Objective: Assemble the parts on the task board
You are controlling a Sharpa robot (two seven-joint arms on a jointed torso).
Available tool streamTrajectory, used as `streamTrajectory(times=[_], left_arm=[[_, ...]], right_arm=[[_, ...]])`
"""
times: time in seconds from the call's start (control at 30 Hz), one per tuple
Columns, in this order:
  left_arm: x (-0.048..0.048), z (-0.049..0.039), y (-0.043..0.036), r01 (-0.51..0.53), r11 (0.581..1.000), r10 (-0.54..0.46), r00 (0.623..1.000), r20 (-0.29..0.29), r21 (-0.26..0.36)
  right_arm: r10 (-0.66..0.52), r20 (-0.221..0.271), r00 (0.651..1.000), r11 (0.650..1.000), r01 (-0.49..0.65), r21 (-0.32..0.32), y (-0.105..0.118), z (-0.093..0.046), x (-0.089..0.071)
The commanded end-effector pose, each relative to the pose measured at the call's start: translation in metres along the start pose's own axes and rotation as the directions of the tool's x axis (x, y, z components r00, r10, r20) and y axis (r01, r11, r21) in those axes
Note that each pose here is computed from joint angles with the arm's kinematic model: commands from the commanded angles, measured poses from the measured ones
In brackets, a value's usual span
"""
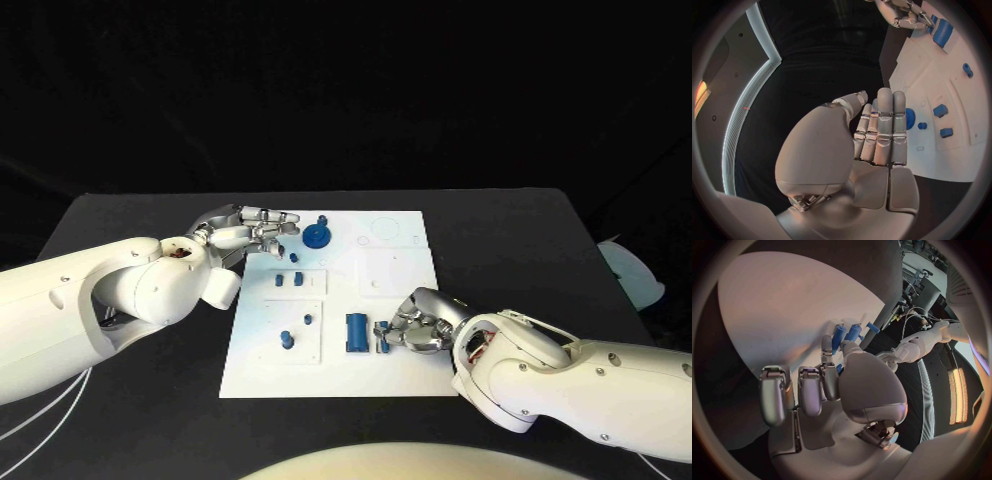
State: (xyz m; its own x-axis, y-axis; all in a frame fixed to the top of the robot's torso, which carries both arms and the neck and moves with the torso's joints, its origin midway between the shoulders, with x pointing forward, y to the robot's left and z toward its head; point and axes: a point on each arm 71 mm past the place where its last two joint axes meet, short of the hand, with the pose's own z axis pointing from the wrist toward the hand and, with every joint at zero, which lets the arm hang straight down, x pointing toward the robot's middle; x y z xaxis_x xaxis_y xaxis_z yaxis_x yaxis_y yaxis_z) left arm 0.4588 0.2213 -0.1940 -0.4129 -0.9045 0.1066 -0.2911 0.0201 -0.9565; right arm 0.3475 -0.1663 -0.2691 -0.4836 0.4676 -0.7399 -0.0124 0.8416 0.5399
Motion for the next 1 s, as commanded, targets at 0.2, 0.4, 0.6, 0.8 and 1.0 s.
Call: streamTrajectory(times=[0.2, 0.4, 0.6, 0.8, 1.0], left_arm=[[0.0031, 0.0003, -0.0007, -0.005, 1.0, 0.005, 1.0, -0.027, 0.002], [0.0029, 0.0002, -0.0006, -0.006, 1.0, 0.006, 1.0, -0.026, 0.001], [0.0028, 0.0001, -0.0006, -0.006, 1.0, 0.006, 1.0, -0.027, 0.0], [0.0025, 0.0, -0.0006, -0.006, 1.0, 0.006, 1.0, -0.026, 0.001], [0.0017, 0.0003, -0.0005, -0.007, 1.0, 0.007, 1.0, -0.024, 0.002]], right_arm=[[-0.015, 0.005, 1.0, 1.0, 0.015, -0.026, 0.0043, 0.0002, 0.0007], [-0.02, 0.001, 1.0, 0.999, 0.02, -0.027, 0.0044, 0.0003, 0.0008], [-0.025, 0.0, 1.0, 0.999, 0.025, -0.028, 0.0038, -0.0004, 0.0003], [-0.043, 0.011, 0.999, 0.998, 0.044, -0.04, 0.0015, -0.0023, -0.0026], [-0.092, 0.009, 0.996, 0.994, 0.093, -0.056, 0.0008, -0.0017, -0.0037]])
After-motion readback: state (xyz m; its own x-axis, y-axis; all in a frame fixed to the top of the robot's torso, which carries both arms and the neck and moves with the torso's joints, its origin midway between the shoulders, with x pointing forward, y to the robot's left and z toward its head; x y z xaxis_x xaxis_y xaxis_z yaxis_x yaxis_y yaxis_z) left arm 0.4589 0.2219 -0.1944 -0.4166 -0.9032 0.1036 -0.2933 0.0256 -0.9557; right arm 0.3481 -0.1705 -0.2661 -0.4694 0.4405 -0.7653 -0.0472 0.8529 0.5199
